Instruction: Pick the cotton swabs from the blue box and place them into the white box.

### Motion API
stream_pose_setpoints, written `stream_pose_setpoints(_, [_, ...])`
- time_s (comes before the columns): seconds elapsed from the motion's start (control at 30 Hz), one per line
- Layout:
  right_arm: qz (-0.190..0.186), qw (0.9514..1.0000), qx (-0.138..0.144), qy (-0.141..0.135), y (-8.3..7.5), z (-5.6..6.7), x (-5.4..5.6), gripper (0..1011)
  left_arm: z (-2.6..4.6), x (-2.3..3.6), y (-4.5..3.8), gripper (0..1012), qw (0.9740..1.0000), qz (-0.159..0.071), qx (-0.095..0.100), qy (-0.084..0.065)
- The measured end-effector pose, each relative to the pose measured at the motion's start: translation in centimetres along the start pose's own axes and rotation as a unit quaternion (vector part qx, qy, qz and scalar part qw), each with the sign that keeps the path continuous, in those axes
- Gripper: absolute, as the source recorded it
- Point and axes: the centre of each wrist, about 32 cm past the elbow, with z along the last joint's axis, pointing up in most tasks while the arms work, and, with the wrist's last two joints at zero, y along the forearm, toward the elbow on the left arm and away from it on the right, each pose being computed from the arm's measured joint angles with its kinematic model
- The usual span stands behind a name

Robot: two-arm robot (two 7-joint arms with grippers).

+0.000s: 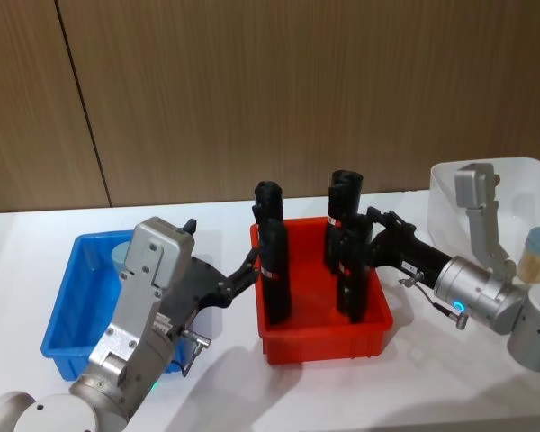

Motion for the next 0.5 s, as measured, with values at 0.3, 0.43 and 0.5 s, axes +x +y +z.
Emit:
stream_pose_setpoints(0.3, [0.005, 1.0000, -0.006, -0.003, 0.7, -0.2, 0.2, 963, 0.00, 0.00, 0.00, 999, 1.0000, 0.000, 0.000, 0.000])
stream_pose_setpoints(0.43, [0.006, 0.9999, -0.010, -0.006, 1.0, -0.4, 0.3, 862, 0.00, 0.00, 0.00, 1000, 1.0000, 0.000, 0.000, 0.000])
stream_pose_setpoints(0.5, [0.006, 0.9999, -0.012, -0.006, 1.1, -0.5, 0.4, 786, 0.00, 0.00, 0.00, 1000, 1.0000, 0.000, 0.000, 0.000])
